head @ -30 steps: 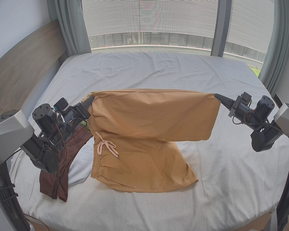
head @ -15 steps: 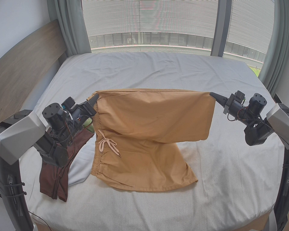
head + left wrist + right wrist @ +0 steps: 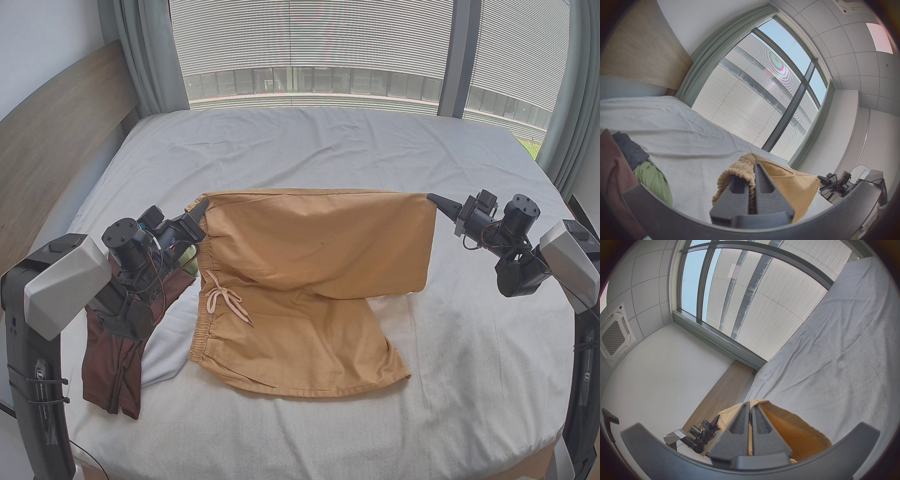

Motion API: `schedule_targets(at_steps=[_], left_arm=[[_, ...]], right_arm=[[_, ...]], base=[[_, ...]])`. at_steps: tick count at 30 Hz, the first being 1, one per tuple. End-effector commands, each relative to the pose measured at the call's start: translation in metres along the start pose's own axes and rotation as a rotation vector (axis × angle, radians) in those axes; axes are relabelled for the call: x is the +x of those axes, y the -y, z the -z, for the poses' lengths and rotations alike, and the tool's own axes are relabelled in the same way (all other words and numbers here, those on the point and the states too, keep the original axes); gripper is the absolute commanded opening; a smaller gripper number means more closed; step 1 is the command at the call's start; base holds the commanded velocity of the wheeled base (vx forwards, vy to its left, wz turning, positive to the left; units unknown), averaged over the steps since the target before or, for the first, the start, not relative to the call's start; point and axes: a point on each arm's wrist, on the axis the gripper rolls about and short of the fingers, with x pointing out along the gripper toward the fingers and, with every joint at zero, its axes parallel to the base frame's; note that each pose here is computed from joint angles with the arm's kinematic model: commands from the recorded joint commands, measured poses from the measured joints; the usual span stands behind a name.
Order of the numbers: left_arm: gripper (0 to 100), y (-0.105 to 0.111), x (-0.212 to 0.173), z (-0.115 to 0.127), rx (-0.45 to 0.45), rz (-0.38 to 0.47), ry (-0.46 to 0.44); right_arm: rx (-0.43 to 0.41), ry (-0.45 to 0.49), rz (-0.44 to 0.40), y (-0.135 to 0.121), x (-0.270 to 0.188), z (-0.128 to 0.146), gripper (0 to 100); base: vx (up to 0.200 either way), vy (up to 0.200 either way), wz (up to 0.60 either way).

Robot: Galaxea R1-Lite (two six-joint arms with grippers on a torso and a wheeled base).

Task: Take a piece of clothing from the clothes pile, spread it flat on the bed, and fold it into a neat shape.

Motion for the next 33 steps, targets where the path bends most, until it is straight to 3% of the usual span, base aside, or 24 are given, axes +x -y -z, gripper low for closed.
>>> schedule_targets(at_steps=[1,13,14,15,24,33], left_arm=[[0,-0.007,0.006,0.010,-0.019,0.000,-0.005],[0,-0.015,0.022,0.014,-0.040,0.000,0.002],[100,-0.015,0.024,0.013,-0.040,0.005,0.006],[100,-0.015,0.025,0.013,-0.040,0.003,0.007],[100,-0.015,0.029,0.021,-0.095,-0.052,-0.083],[100,-0.011,0.021,0.012,-0.108,-0.148,-0.121]], right_arm=[[0.009,-0.005,0.008,0.015,0.002,0.006,0],[-0.011,0.004,-0.010,0.036,0.013,0.008,0],[-0.011,0.005,-0.009,0.038,0.015,0.007,0],[-0.010,0.005,-0.007,0.040,0.016,0.007,100],[-0.001,0.006,0.011,0.042,0.009,0.006,100],[-0.009,-0.065,0.080,0.005,-0.023,0.033,100]], base=[[0.000,0.000,0.00],[0.000,0.000,0.00],[0.000,0.000,0.00],[0.000,0.000,0.00],[0.000,0.000,0.00],[0.000,0.000,0.00]])
